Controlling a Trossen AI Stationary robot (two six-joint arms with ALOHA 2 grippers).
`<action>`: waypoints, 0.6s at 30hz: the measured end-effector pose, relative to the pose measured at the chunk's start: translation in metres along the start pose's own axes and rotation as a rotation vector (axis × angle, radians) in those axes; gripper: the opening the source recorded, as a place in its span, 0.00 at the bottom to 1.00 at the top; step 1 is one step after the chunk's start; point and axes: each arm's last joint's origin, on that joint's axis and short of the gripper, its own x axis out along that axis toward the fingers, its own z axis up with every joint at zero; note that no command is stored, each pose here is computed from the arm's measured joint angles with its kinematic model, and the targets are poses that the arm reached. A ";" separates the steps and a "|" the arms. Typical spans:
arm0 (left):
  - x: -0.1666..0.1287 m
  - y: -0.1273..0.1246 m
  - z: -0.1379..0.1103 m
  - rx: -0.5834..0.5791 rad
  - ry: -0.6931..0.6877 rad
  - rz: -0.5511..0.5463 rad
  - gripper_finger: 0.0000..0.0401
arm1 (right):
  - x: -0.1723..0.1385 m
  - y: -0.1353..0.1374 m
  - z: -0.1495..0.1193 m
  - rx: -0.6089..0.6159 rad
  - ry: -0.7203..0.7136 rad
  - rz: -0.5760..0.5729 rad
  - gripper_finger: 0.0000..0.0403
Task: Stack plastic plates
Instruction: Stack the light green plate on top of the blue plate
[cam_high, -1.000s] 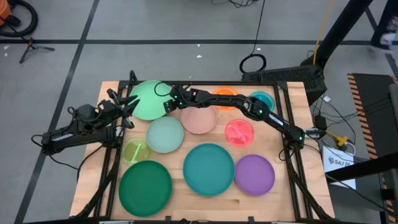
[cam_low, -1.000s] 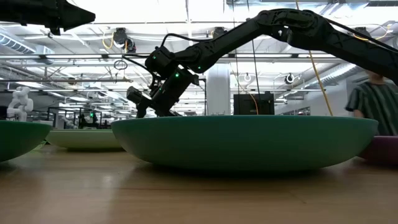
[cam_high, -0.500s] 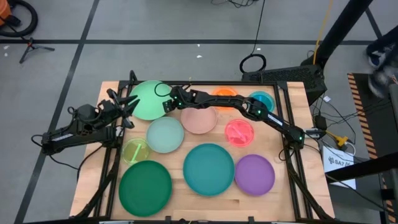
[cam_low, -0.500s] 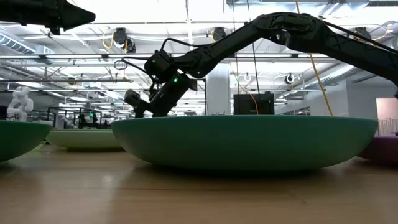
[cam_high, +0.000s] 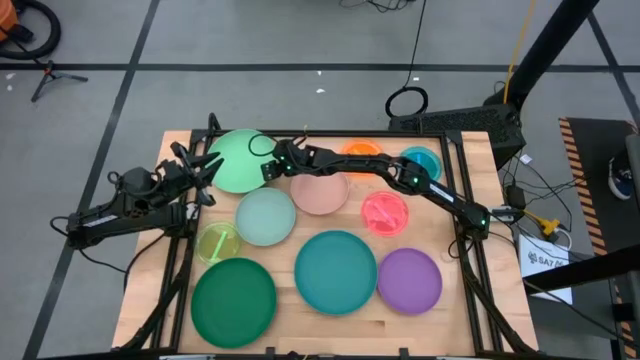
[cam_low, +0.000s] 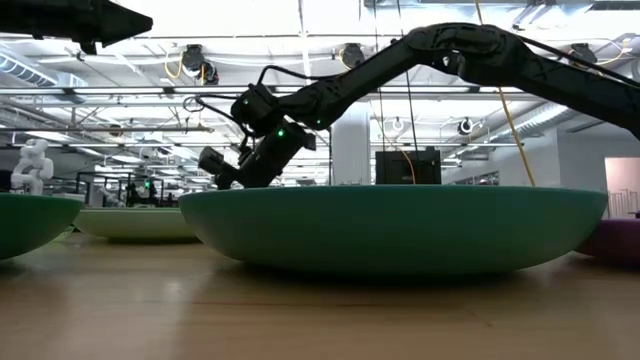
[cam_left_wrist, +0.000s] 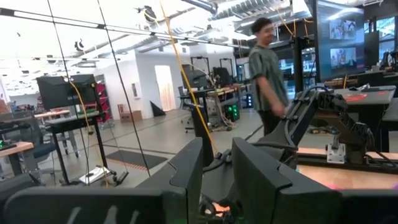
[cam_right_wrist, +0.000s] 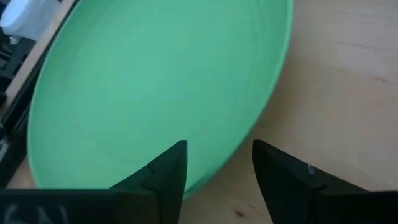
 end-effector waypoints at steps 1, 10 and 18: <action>0.000 0.000 0.000 0.000 0.000 0.000 0.24 | 0.000 0.000 0.000 0.000 -0.003 0.003 0.41; 0.000 0.000 0.000 -0.003 -0.004 0.001 0.24 | 0.000 0.000 0.001 0.018 -0.004 0.003 0.29; 0.000 0.000 0.000 -0.012 -0.004 0.001 0.24 | 0.000 0.000 0.002 0.022 -0.006 0.005 0.16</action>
